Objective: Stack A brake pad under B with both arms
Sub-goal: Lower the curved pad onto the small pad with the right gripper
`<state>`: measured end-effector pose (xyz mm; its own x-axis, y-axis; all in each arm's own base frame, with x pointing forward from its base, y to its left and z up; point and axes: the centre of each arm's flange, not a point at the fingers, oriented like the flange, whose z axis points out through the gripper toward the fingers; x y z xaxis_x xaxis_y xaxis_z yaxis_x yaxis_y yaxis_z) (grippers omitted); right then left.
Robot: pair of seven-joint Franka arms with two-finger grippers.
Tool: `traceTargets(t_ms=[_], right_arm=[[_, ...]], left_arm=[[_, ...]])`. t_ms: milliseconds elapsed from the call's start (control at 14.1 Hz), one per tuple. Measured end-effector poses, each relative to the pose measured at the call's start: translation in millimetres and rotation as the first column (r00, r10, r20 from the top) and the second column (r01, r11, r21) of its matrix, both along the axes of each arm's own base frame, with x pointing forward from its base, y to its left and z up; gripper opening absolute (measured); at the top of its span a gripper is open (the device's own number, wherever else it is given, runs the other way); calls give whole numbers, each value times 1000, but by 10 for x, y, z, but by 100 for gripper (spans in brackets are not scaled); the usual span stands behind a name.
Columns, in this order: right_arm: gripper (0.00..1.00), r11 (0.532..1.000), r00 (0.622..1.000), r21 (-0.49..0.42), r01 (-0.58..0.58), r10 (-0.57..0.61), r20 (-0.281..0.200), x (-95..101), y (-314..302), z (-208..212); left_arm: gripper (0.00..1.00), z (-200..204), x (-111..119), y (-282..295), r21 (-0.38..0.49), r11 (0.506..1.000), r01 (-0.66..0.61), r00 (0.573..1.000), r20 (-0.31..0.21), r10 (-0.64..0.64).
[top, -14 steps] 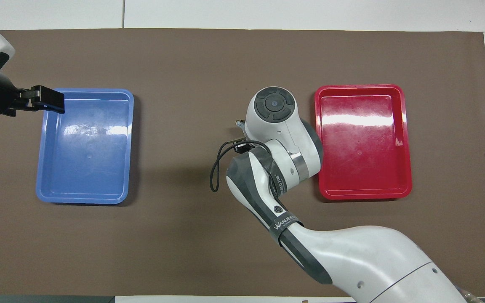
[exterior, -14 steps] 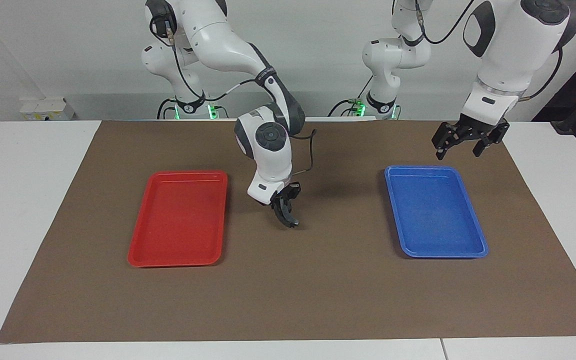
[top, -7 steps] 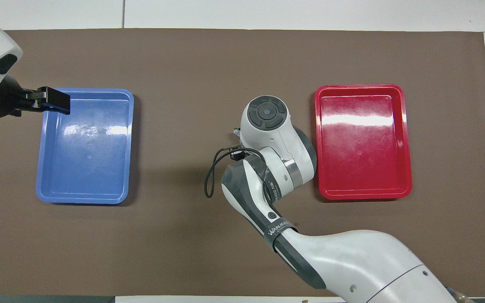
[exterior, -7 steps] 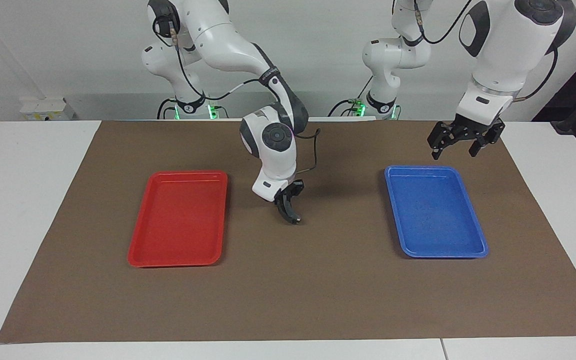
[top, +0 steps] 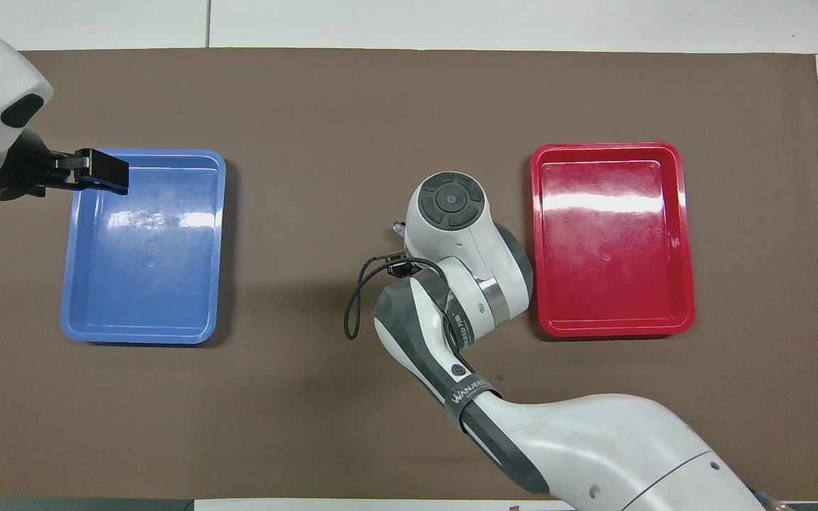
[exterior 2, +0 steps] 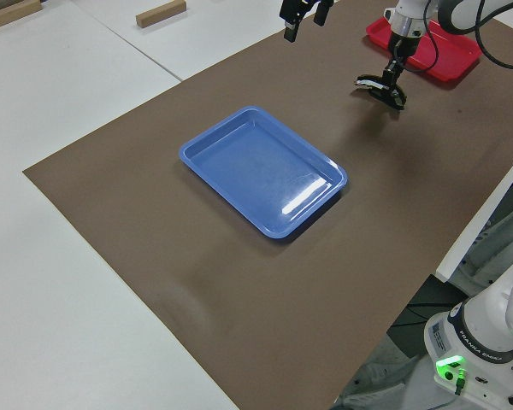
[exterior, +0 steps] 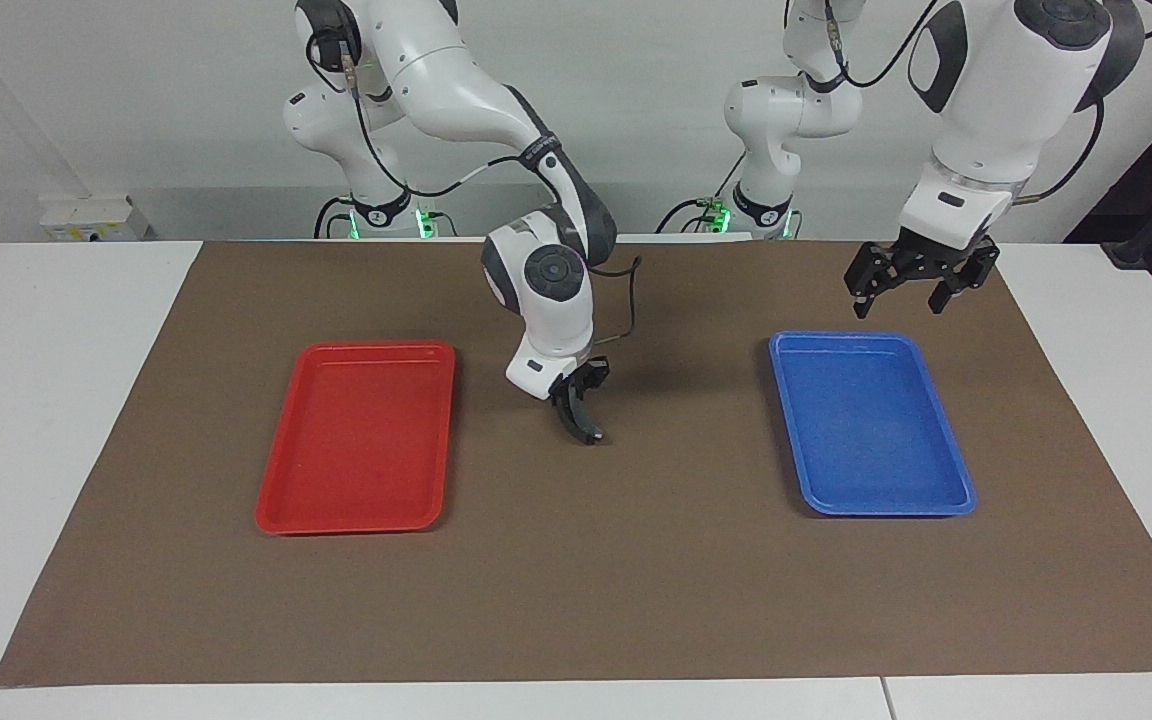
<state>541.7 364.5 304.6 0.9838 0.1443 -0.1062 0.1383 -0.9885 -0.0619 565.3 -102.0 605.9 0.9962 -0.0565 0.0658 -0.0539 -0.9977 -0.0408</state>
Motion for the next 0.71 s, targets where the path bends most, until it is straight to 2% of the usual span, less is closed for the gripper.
traceTargets(t_ms=[709], right_arm=[[41, 1000, 1000, 2, 4, -4, 4, -49, -33, -8]], left_arm=[[100, 1, -1, 0, 0, 1000, 0, 1000, 0, 0]])
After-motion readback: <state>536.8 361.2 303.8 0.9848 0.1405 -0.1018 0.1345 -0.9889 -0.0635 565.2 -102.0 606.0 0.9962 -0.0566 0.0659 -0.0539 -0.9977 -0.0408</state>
